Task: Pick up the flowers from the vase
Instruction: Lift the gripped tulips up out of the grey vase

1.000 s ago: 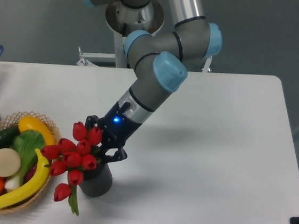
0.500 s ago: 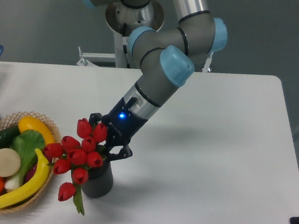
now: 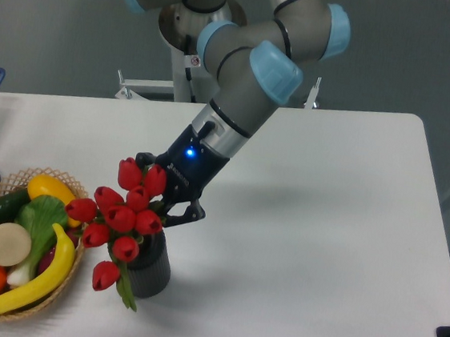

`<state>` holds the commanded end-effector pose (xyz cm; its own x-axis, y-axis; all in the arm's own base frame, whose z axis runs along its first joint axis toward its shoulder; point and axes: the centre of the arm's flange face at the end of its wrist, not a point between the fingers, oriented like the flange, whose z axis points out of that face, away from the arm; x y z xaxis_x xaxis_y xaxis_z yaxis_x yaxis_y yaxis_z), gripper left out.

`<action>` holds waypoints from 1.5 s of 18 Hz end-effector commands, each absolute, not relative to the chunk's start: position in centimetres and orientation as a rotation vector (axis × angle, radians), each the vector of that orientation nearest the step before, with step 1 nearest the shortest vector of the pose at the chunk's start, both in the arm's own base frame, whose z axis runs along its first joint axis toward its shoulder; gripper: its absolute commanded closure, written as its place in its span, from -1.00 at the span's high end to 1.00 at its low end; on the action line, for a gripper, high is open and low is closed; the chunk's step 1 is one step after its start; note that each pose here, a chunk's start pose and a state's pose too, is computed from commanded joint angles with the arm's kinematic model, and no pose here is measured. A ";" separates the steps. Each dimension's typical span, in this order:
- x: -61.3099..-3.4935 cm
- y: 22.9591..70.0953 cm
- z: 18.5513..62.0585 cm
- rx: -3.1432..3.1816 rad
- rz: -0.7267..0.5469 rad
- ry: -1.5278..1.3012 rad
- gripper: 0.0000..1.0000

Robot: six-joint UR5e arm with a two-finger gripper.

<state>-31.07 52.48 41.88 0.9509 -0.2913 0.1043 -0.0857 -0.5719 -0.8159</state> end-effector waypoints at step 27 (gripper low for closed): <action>-32.0 48.9 56.9 -2.040 -0.176 0.083 -0.64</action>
